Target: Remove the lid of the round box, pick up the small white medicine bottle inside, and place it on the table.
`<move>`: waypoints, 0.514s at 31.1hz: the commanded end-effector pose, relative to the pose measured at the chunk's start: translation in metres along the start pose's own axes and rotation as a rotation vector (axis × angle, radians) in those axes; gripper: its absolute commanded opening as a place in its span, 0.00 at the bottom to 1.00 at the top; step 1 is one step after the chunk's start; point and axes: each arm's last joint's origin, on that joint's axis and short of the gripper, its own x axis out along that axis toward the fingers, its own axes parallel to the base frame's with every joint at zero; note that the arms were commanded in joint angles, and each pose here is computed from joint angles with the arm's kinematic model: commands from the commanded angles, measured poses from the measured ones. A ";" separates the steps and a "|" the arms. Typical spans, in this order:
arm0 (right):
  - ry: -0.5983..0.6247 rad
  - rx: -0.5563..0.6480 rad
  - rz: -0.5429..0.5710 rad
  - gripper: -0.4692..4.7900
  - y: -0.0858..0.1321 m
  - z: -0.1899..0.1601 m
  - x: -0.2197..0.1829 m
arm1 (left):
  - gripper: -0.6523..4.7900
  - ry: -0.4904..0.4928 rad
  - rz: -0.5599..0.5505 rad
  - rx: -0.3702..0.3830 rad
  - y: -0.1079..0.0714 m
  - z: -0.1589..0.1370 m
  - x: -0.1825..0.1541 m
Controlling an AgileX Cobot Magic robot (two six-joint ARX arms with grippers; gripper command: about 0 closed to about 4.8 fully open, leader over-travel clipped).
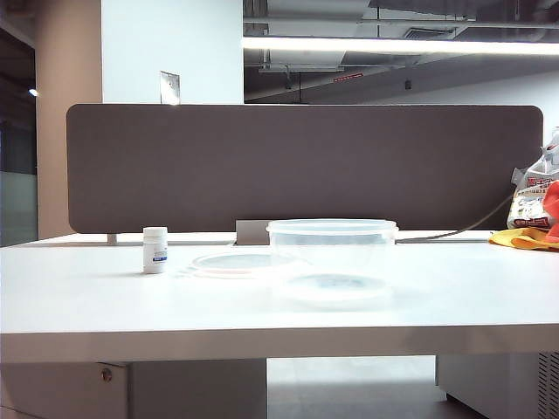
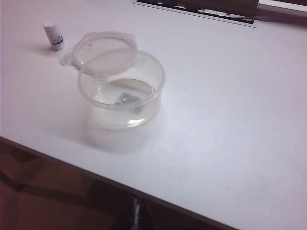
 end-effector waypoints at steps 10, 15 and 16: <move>-0.013 0.004 0.000 0.08 0.000 0.001 0.000 | 0.62 -0.347 0.023 -0.063 0.022 -0.008 -0.114; -0.013 0.004 0.000 0.08 0.000 0.001 0.000 | 0.62 -0.438 0.144 -0.069 0.019 -0.024 -0.112; -0.013 0.004 0.000 0.08 0.000 0.001 0.000 | 0.62 -0.445 0.173 -0.063 0.017 -0.028 -0.107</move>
